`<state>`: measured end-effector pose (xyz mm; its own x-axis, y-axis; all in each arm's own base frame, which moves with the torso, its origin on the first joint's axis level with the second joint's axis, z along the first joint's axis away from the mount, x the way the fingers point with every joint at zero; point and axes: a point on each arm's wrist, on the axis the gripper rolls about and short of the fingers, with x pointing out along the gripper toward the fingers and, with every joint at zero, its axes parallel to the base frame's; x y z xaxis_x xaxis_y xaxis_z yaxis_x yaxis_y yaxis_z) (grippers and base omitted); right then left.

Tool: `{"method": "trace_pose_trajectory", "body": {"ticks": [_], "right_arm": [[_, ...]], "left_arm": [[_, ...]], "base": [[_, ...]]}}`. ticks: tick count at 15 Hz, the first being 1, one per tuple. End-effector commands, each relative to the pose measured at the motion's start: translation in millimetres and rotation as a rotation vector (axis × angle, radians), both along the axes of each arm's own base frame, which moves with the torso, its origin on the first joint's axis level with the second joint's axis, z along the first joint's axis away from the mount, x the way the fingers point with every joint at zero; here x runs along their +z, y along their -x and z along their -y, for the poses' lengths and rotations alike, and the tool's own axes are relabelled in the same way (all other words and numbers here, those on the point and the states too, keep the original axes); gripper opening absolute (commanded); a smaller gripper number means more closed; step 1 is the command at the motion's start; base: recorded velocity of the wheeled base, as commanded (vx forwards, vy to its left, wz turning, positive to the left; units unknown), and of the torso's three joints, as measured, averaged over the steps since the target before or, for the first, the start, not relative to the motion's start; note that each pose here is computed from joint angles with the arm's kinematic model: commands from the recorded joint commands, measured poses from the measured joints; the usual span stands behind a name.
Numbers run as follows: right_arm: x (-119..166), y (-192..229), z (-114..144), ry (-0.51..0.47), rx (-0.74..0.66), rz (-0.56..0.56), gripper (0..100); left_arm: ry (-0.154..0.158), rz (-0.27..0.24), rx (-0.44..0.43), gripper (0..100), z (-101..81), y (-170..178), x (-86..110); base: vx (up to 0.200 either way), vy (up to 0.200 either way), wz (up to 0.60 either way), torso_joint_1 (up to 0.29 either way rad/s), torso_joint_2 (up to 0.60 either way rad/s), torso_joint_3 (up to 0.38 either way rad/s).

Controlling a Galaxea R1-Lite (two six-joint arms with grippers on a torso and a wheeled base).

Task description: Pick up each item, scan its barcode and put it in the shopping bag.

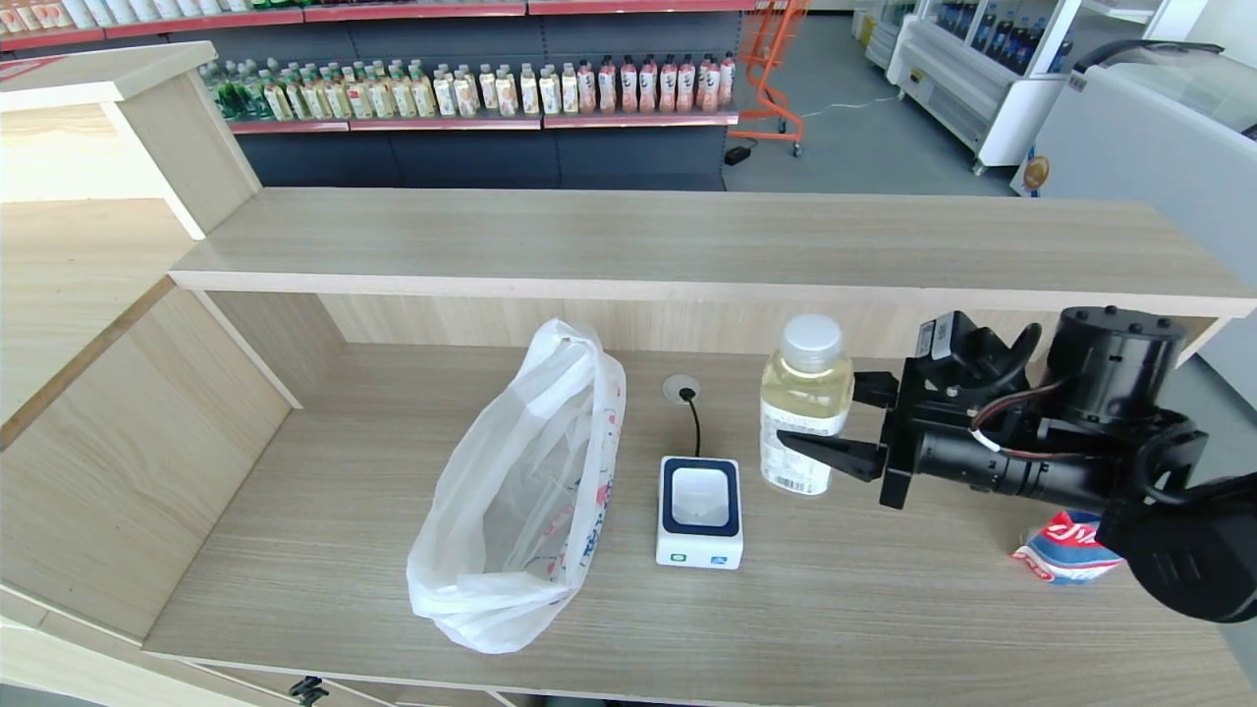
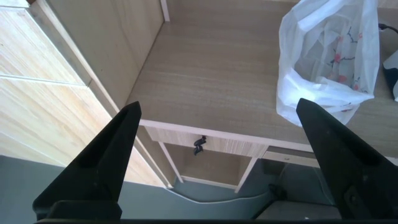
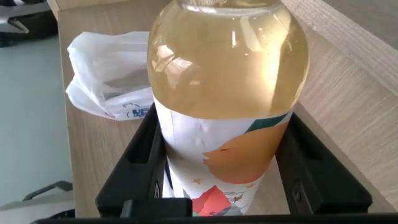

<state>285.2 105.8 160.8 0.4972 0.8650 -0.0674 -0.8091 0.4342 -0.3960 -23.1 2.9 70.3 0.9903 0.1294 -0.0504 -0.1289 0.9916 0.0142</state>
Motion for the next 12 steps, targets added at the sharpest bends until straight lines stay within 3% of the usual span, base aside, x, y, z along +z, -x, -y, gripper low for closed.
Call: {"method": "trace_pose_trajectory", "body": {"ticks": [1, 2, 6, 12], "right_arm": [[-30.1, -34.0, -15.0, 0.007, 0.040, 0.013, 0], [-39.7, -47.4, -19.9, 0.020, 0.072, 0.076, 0], [-70.0, -70.8, -30.0, 0.064, 0.199, 0.139, 0], [-89.8, -105.4, -48.3, 0.085, 0.333, 0.306, 0]], "left_arm": [[0.000, 0.000, 0.001, 100, 0.0, 0.0, 0.0], [0.000, 0.000, 0.001, 100, 0.0, 0.0, 0.0], [0.000, 0.000, 0.001, 100, 0.0, 0.0, 0.0], [0.000, 0.000, 0.001, 100, 0.0, 0.0, 0.0]], "base": [[0.000, 0.000, 0.00, 0.000, 0.00, 0.000], [0.000, 0.000, 0.00, 0.000, 0.00, 0.000], [0.000, 0.000, 0.00, 0.000, 0.00, 0.000], [0.000, 0.000, 0.00, 0.000, 0.00, 0.000]]}}
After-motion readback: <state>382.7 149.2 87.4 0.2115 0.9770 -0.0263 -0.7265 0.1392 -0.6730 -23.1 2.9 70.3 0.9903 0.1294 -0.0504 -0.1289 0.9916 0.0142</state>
